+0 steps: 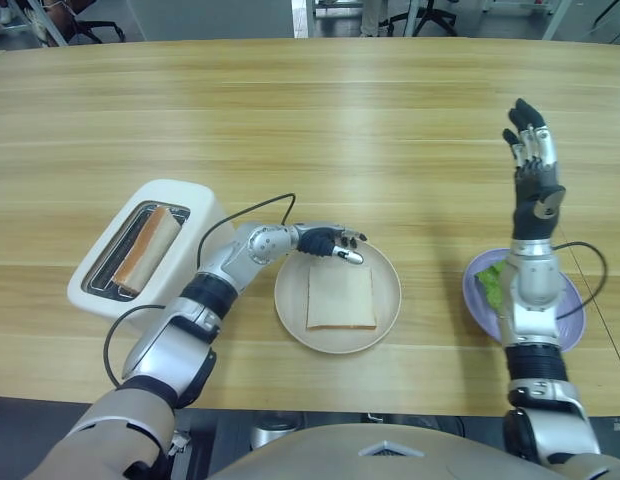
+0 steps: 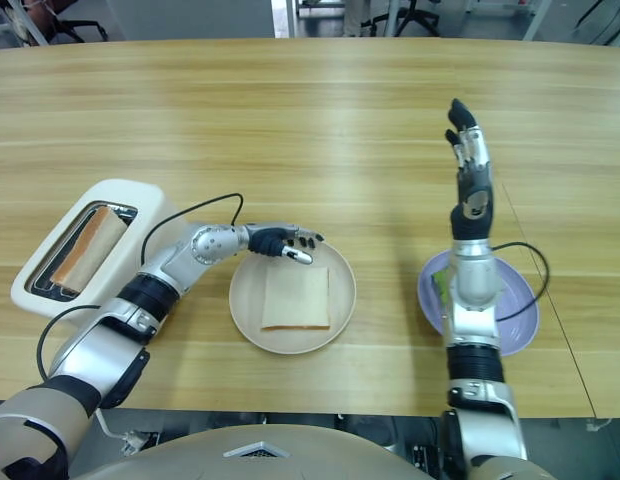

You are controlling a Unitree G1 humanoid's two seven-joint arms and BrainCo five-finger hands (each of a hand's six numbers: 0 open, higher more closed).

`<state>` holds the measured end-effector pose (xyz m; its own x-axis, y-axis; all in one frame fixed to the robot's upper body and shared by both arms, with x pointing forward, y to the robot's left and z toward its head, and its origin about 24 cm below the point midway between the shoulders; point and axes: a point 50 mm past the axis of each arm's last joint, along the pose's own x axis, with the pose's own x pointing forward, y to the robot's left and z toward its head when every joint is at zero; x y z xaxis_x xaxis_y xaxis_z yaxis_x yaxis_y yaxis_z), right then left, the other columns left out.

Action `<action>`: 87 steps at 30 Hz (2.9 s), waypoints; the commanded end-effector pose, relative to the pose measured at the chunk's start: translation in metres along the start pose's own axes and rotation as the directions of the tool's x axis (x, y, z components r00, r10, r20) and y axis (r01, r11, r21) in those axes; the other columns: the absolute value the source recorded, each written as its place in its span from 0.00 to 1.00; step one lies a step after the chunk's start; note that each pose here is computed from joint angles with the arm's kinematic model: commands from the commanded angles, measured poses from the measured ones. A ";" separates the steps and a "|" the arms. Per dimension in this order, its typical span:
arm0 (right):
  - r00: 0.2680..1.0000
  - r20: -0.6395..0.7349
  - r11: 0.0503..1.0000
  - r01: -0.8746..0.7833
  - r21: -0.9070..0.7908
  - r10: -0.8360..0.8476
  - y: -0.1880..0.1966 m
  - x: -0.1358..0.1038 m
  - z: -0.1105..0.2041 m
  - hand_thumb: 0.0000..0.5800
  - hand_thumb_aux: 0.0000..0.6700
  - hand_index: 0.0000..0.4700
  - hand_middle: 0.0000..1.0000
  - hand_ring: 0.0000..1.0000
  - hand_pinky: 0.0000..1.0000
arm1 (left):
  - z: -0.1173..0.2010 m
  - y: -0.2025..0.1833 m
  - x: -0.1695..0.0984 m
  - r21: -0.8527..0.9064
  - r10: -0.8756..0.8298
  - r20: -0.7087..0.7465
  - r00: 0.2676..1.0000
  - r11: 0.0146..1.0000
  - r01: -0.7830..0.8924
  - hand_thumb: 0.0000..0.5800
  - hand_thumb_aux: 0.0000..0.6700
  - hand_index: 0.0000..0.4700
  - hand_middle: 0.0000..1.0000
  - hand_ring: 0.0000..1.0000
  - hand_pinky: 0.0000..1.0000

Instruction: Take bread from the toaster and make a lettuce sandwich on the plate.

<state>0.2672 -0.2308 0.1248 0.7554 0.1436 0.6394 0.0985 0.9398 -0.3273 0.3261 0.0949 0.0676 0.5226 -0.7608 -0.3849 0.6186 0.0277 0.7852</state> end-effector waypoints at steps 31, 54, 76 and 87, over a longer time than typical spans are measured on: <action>0.696 -0.506 0.011 -0.593 -0.805 0.509 -0.064 -0.110 -0.079 0.00 0.00 0.00 0.00 0.00 0.00 | -0.007 0.001 -0.138 -0.216 0.560 -0.200 0.804 0.775 -0.594 0.00 0.00 0.00 0.00 0.00 0.00; 0.693 -0.532 -0.034 -0.593 -0.804 0.486 -0.077 -0.127 -0.083 0.00 0.00 0.00 0.00 0.00 0.00 | -0.009 0.000 -0.138 -0.204 0.551 -0.192 0.812 0.787 -0.582 0.00 0.00 0.00 0.00 0.00 0.00; 0.623 -0.580 -0.002 -0.680 -0.733 0.526 -0.067 -0.141 -0.087 1.00 1.00 0.98 0.00 0.00 0.00 | -0.010 0.000 -0.137 -0.195 0.543 -0.183 0.819 0.797 -0.572 0.00 0.00 0.00 0.00 0.00 0.00; 0.643 -0.555 0.019 -0.662 -0.749 0.528 -0.068 -0.139 -0.086 1.00 1.00 0.98 0.00 0.00 0.00 | -0.010 0.001 -0.137 -0.193 0.544 -0.183 0.819 0.797 -0.572 0.00 0.00 0.00 0.00 0.00 0.00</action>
<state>0.2189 -0.3398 0.0057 0.9062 0.4132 -0.0899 0.0384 -0.2920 -0.9557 0.2600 0.2051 0.1179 0.8737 -0.4845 0.0434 0.2926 0.5946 0.7489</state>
